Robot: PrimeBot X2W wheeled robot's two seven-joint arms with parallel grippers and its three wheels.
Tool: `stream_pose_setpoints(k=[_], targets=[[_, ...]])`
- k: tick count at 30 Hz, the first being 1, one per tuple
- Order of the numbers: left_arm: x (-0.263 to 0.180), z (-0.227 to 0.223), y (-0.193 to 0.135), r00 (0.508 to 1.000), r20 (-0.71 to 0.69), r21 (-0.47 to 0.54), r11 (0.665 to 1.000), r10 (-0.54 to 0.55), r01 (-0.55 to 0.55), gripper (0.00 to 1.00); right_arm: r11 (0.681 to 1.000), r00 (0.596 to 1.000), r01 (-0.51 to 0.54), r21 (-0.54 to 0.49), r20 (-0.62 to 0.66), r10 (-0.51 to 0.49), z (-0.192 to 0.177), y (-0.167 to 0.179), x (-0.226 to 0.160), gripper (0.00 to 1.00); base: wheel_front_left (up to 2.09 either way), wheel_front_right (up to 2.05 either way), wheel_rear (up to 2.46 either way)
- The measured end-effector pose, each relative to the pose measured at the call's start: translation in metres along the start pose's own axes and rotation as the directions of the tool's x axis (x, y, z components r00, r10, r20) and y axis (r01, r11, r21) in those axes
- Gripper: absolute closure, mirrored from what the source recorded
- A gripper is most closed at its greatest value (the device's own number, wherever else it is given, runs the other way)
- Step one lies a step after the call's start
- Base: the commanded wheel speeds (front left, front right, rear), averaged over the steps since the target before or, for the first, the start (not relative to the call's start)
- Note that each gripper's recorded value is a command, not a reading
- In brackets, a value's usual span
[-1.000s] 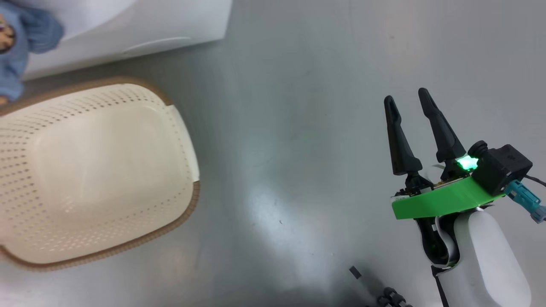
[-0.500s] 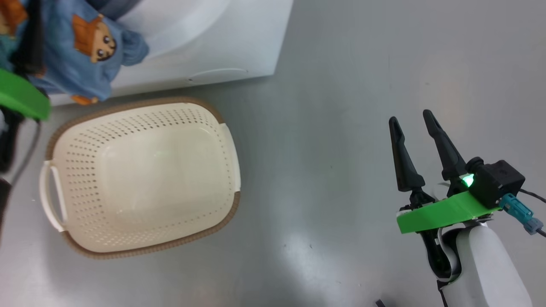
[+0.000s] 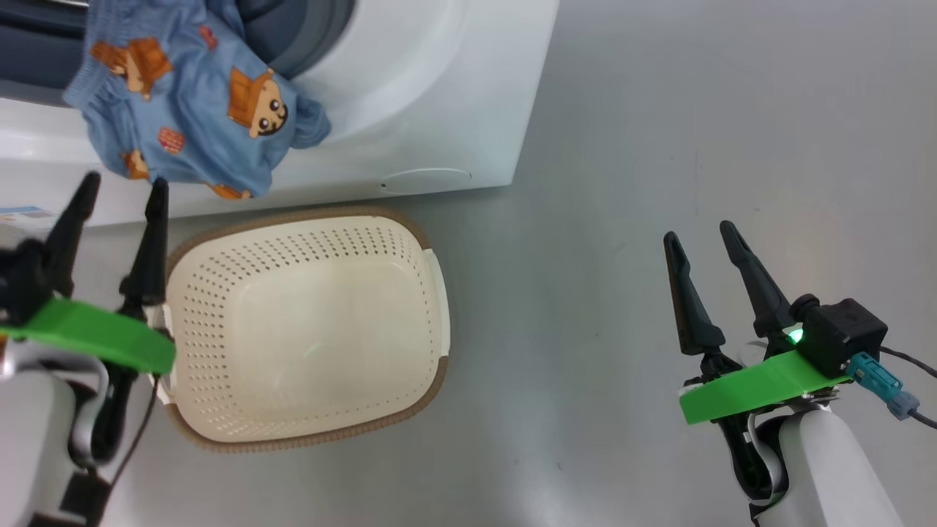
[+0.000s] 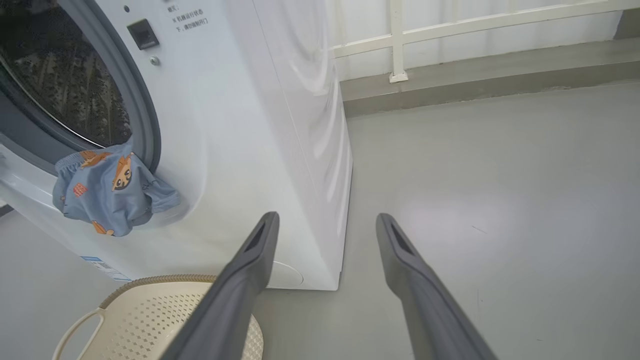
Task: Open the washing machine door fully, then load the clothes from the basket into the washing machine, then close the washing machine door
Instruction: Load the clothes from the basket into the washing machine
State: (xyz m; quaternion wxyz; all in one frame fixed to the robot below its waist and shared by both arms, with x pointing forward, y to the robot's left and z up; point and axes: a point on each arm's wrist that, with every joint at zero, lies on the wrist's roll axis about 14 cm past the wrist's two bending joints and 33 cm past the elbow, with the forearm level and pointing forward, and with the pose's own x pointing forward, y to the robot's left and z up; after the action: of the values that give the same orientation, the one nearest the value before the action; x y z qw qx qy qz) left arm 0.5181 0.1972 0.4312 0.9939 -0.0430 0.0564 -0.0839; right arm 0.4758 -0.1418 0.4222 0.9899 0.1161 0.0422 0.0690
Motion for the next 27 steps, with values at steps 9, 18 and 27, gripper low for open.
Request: stream_pose_setpoints(k=[9, 18, 27], targets=[[-0.042, -0.003, -0.003, 0.996, 0.021, -0.081, 0.993, 0.09, -0.089, 0.0, 1.0, 1.0, -0.015, 0.0, 0.021, 0.015, 0.01, 0.007, -0.001, 0.0, 0.0, 0.0, 0.0], [-0.061, -0.016, -0.016, 0.992, 0.002, -0.126, 0.984, 0.123, -0.122, 0.0, 1.0, 1.0, -0.009, 0.003, 0.018, 0.009, 0.01, 0.005, -0.007, 0.0, 0.0, 0.0, 0.0], [-0.06, -0.015, -0.022, 0.993, 0.014, -0.134, 0.985, 0.113, -0.11, 0.0, 1.0, 1.0, -0.006, 0.003, 0.015, 0.006, 0.011, 0.005, -0.01, 0.0, 0.0, 0.0, 0.0]])
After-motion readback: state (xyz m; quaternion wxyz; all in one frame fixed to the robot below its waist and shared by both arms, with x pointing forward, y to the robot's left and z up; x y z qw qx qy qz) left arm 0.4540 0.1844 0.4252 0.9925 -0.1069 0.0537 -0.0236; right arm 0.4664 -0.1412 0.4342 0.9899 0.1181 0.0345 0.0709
